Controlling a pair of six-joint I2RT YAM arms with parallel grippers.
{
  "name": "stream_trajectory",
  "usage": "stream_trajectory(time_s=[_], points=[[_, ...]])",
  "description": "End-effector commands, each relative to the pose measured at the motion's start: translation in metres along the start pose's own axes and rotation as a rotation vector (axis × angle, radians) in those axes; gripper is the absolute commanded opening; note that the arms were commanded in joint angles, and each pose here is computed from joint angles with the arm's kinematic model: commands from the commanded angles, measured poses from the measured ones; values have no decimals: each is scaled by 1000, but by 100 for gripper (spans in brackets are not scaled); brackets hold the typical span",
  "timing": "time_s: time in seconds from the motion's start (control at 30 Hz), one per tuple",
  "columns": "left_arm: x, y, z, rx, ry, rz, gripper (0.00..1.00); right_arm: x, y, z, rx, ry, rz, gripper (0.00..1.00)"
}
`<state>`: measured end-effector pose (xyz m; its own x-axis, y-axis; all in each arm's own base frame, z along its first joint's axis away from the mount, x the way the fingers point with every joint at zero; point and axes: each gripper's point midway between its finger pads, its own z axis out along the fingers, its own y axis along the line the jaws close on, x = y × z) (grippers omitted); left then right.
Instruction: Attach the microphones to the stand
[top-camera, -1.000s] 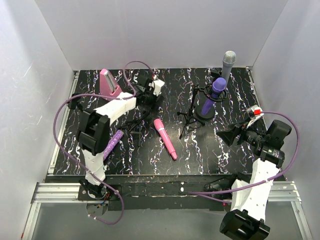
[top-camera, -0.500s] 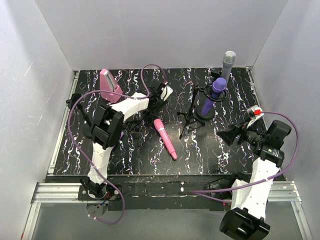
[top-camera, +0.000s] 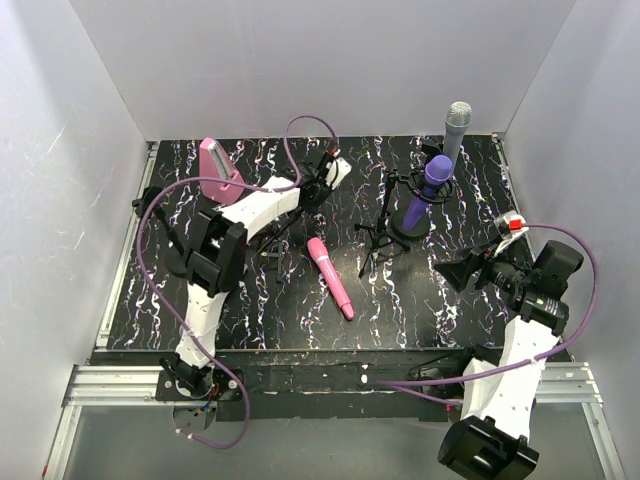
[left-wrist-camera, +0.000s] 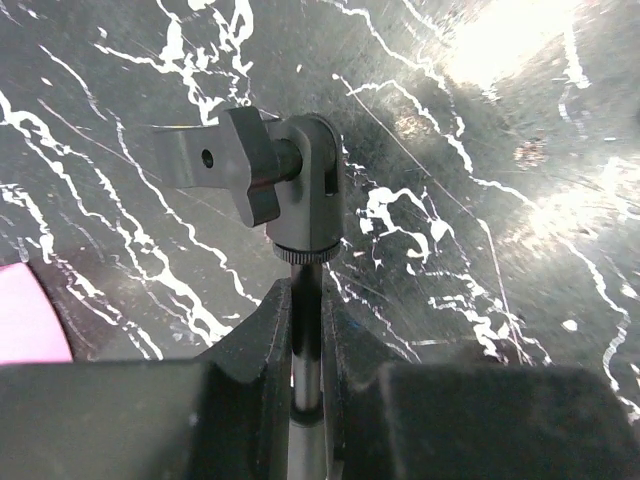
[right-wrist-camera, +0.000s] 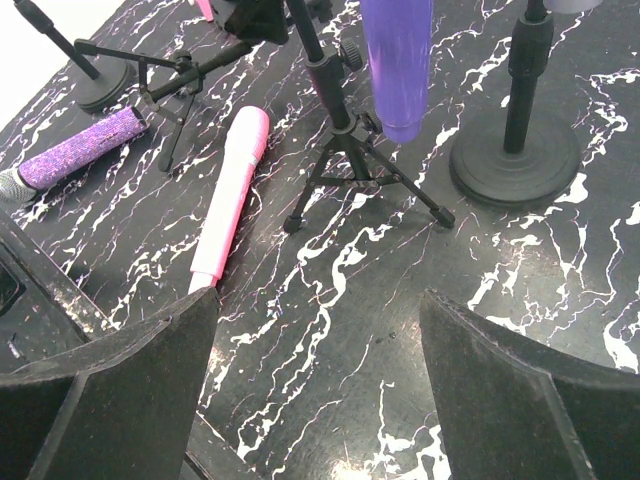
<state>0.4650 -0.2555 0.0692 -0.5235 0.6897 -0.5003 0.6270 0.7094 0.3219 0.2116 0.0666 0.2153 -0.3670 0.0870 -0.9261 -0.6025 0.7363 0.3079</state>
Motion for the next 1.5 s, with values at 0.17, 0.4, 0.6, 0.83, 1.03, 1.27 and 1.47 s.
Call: stream_trajectory(time_s=[0.17, 0.4, 0.6, 0.83, 1.03, 1.27, 1.47], points=[[-99, 27, -211, 192, -565, -50, 0, -7, 7, -3, -21, -13, -39, 88], [-38, -15, -307, 537, -890, -41, 0, -8, 6, -2, -21, -11, -42, 88], [-4, -59, -371, 723, -1151, 100, 0, -7, 5, -2, -29, -11, -35, 87], [10, -81, -373, 855, -1233, 100, 0, -5, 8, -2, -30, -9, -46, 87], [13, -85, -343, 875, -1219, 40, 0, -2, 8, -2, -31, -6, -45, 87], [19, -89, -304, 875, -1174, -14, 0, -2, 7, -2, -36, -7, -48, 87], [34, -91, -279, 828, -1098, -63, 1, -1, 8, -2, -40, -4, -48, 87]])
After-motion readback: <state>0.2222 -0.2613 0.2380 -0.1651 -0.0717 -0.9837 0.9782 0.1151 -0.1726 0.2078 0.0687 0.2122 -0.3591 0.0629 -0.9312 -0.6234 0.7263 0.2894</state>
